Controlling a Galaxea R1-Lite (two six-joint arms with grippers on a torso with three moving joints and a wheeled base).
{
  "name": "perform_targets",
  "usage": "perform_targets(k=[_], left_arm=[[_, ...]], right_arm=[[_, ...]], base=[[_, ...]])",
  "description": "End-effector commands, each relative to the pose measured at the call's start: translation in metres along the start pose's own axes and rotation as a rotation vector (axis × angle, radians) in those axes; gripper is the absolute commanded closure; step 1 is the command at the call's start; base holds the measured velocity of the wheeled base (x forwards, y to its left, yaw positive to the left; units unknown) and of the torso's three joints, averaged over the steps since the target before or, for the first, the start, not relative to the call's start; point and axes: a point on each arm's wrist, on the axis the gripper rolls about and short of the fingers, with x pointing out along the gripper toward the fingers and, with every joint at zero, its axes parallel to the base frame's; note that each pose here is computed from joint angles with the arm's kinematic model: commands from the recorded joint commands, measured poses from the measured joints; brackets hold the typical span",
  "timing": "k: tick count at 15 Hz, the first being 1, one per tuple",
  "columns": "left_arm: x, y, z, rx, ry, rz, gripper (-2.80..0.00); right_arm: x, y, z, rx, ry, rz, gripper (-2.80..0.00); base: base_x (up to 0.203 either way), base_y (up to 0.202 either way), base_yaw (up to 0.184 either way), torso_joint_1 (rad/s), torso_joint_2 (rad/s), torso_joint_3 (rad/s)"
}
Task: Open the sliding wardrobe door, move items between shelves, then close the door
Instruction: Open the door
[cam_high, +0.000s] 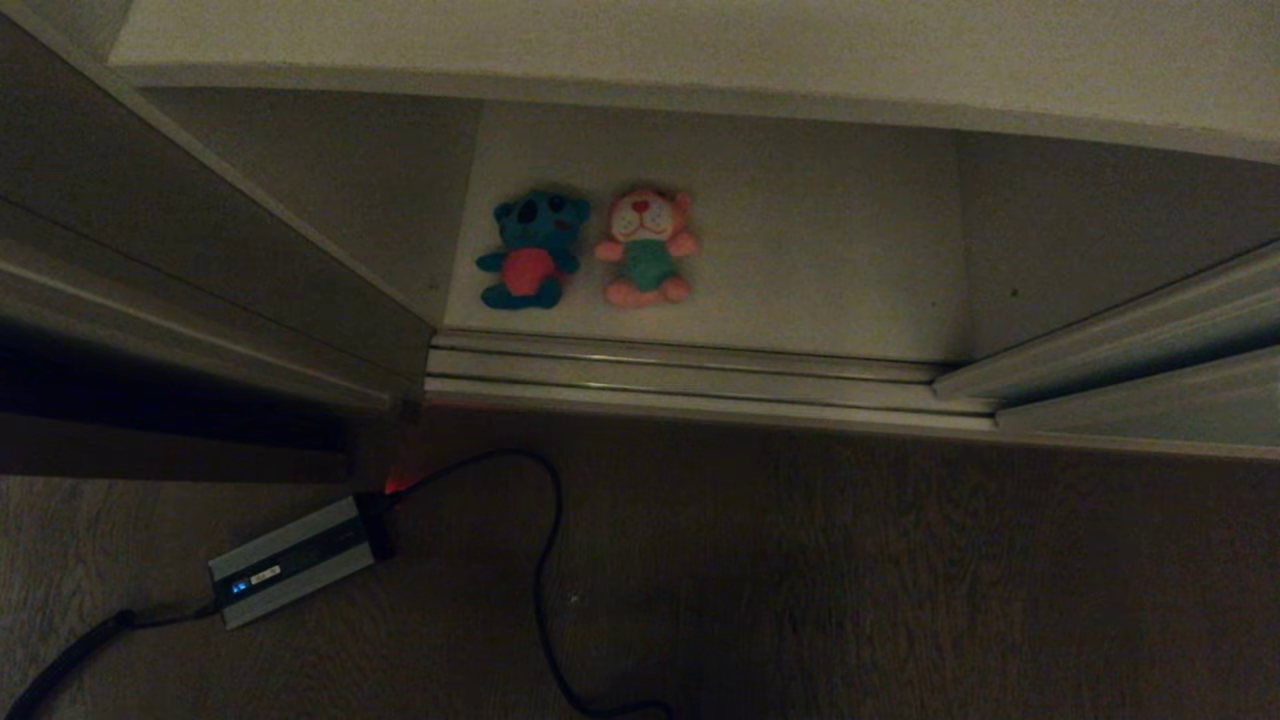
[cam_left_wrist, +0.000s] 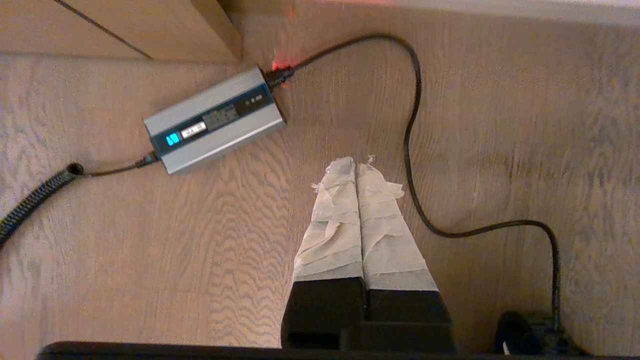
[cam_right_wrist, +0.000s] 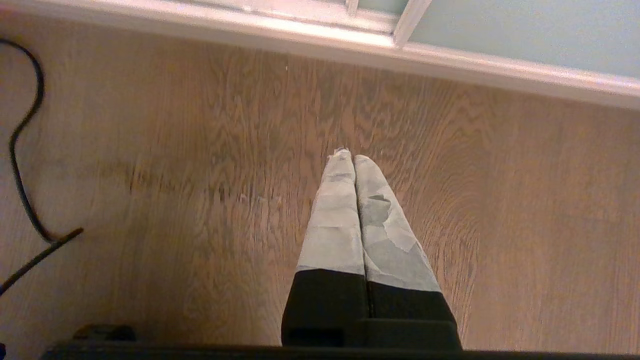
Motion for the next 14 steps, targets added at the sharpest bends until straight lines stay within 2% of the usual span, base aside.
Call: perform_targets(k=[1,9,11,12,14], left_arm=[[0.0,0.0,0.0,0.0,0.003,0.0,0.0],[0.0,0.0,0.0,0.0,0.003,0.006,0.0],[0.0,0.0,0.0,0.032,0.0,0.001,0.0],[-0.001,0.0,0.007,0.058,-0.034,0.001,0.0],[-0.012,0.0,0.033,0.071,-0.141,-0.025,0.0]], right_arm=[[0.0,0.0,-0.001,0.0,0.002,0.001,0.0],[0.0,0.0,-0.001,0.0,0.002,0.001,0.0],[0.0,0.0,-0.001,0.0,0.002,0.001,0.0],[0.0,0.0,-0.001,0.0,0.002,0.001,0.0],[0.0,0.0,-0.001,0.0,0.002,0.001,0.0]], base=[[0.0,0.0,0.0,0.001,0.0,-0.201],[0.0,0.0,0.0,0.002,0.0,-0.197],[0.0,0.0,0.0,0.002,0.0,-0.119],[0.0,0.0,0.0,-0.002,0.01,-0.046],[0.0,0.0,0.0,0.002,0.0,-0.015]])
